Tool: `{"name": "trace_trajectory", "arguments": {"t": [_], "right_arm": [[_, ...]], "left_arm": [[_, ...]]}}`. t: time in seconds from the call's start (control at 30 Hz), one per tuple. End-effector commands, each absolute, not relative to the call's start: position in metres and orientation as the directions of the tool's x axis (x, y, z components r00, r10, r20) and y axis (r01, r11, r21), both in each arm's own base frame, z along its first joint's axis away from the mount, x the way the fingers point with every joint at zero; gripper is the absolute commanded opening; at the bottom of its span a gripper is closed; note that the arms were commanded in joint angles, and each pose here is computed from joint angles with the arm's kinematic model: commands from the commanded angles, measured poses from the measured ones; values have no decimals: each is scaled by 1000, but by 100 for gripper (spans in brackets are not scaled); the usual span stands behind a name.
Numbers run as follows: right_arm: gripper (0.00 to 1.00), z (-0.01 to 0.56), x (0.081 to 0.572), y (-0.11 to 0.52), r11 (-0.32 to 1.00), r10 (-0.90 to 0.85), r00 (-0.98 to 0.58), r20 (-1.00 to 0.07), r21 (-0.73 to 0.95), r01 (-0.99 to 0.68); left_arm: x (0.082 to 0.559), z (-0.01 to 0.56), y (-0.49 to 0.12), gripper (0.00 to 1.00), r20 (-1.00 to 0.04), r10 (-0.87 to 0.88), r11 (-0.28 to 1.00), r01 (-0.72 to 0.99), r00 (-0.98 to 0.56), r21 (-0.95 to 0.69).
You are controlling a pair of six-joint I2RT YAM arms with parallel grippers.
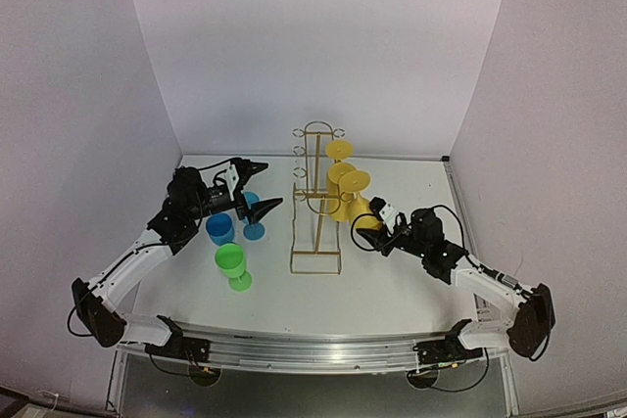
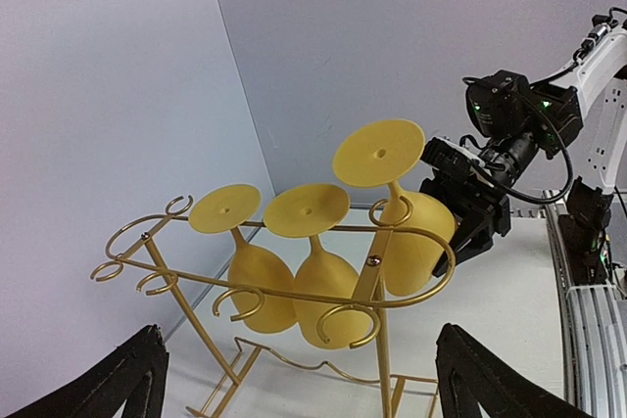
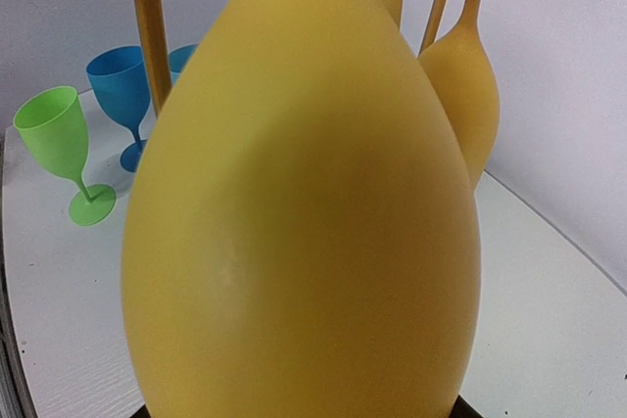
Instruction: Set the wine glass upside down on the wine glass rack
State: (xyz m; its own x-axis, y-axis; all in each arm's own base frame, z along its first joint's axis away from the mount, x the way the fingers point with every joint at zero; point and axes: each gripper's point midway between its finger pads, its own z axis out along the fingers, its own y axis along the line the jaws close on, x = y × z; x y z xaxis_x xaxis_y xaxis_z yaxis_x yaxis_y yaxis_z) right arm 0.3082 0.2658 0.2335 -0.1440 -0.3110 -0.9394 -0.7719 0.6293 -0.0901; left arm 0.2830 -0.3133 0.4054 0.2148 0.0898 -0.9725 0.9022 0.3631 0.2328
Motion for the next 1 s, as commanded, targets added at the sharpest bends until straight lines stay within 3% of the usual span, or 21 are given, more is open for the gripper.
{"name": "trace_trajectory", "arguments": {"t": [0.0, 0.97], "right_arm": [[22, 243, 309, 271, 613, -283, -116, -952, -87, -785], [22, 220, 308, 287, 543, -322, -143, -936, -59, -838]], "left_arm": [[282, 431, -313, 95, -961, 54, 359, 893, 271, 272], [284, 428, -315, 95, -960, 68, 356, 892, 272, 278]]}}
